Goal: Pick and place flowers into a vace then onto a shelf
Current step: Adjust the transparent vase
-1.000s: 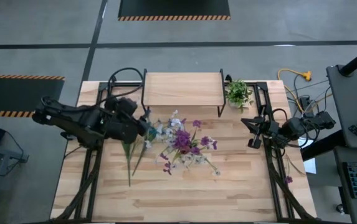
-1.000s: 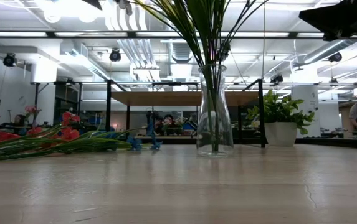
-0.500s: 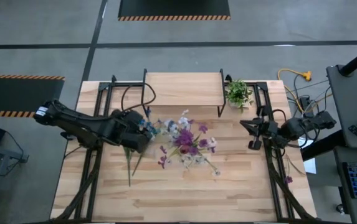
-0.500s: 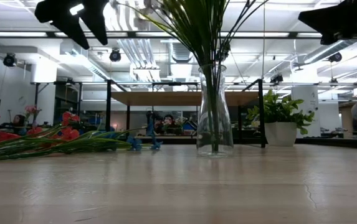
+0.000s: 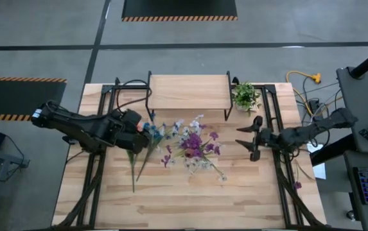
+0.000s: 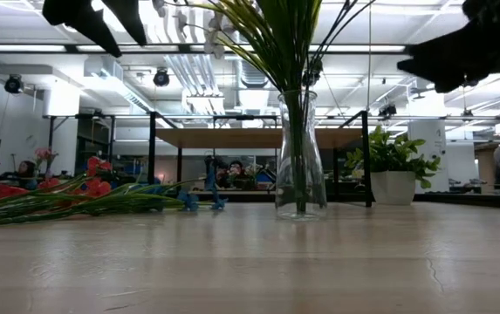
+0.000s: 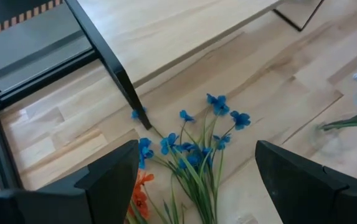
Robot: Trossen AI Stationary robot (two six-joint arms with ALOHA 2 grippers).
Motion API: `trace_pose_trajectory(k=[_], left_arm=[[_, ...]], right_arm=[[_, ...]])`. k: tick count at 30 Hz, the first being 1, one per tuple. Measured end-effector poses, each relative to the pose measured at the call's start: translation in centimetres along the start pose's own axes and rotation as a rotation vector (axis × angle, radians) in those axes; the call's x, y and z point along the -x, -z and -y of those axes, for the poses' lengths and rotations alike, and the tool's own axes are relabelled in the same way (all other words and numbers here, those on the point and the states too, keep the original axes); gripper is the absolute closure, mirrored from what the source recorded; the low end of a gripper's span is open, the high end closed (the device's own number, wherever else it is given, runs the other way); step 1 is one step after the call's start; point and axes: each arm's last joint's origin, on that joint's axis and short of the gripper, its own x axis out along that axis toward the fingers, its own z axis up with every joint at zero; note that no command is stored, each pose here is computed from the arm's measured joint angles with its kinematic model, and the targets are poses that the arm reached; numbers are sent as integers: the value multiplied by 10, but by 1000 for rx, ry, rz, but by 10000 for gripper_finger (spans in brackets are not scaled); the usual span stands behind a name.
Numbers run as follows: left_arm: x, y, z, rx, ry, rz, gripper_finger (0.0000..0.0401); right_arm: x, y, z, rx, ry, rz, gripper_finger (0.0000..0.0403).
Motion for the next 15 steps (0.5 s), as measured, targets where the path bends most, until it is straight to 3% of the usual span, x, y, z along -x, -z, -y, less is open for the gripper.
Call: trace_pose_trajectory(k=[7,15], left_arm=[[9,-4,-10,31,32,18,100],[10,-5,-11,32,35,20,100]], right_arm=[[-14,8,-9,-58,2,-48,117],[-28,22,-18,-101,-8,-96,105]])
